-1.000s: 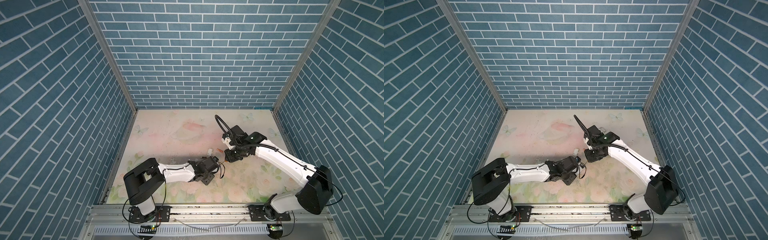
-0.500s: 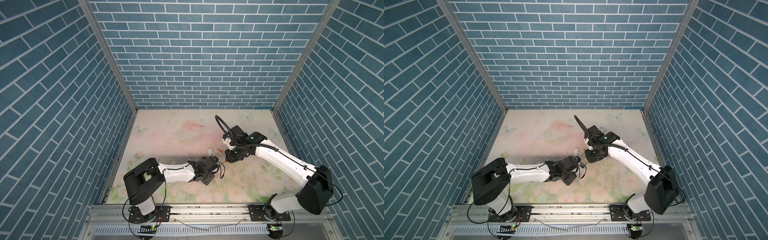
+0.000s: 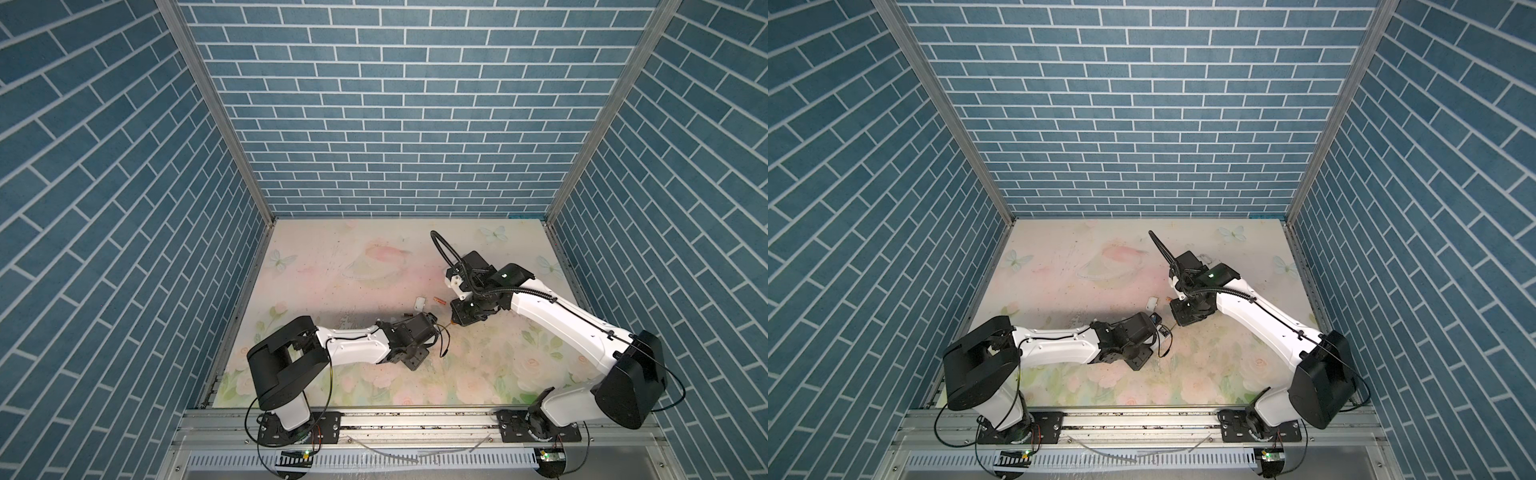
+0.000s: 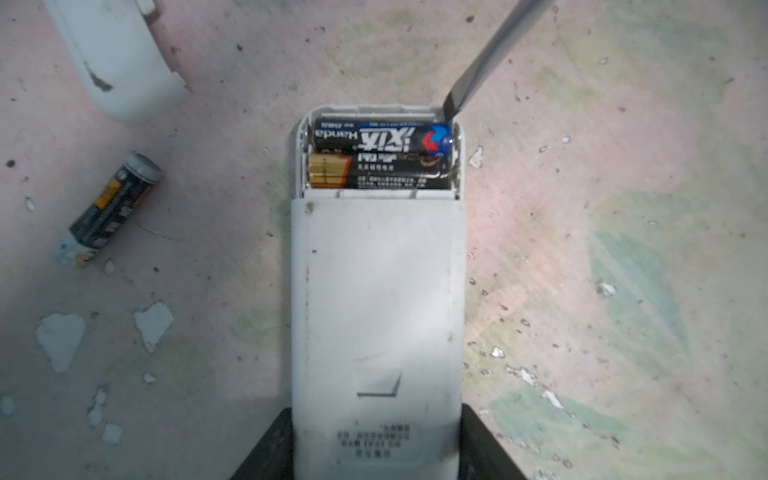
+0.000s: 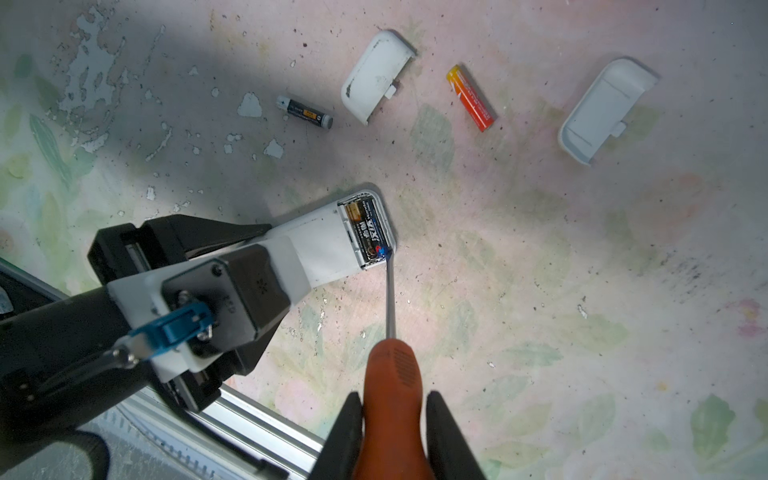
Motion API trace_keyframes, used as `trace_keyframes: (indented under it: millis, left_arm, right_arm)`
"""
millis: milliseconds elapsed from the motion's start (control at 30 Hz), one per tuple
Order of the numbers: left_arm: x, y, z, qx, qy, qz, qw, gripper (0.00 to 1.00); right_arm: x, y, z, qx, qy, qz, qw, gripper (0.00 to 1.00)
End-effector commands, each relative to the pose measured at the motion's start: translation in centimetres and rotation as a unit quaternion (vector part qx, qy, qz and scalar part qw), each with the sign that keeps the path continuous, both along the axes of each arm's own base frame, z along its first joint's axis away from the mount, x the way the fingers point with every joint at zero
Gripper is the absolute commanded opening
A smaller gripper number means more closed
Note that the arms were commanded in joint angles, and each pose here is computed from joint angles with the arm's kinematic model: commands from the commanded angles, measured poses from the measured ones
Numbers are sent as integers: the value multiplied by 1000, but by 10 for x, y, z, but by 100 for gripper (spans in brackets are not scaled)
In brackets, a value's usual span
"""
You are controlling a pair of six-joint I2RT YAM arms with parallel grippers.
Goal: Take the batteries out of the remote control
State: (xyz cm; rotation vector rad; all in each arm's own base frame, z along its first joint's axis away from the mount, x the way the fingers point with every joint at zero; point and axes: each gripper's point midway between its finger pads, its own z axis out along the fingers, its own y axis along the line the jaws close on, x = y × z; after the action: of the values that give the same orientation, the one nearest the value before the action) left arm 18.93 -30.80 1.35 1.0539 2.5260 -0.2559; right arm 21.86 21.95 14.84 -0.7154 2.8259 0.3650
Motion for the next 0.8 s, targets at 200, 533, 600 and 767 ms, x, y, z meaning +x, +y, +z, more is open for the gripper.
trace_keyframes:
  millis: [200, 533, 600, 767]
  left_arm:
    - [-45, 33, -53, 77, 90, -26, 993, 35]
    - [-44, 31, -54, 77, 90, -27, 993, 35]
    - [-44, 30, -54, 77, 89, -29, 993, 35]
    - [-44, 31, -53, 77, 90, -27, 993, 35]
  right_arm:
    - [-15, -8, -3, -5, 26, 0, 1000, 0]
    - [-18, -10, -1, -6, 30, -1, 1000, 0]
    - [-18, -10, 0, -5, 30, 0, 1000, 0]
    - [-19, -10, 1, -6, 32, 1, 999, 0]
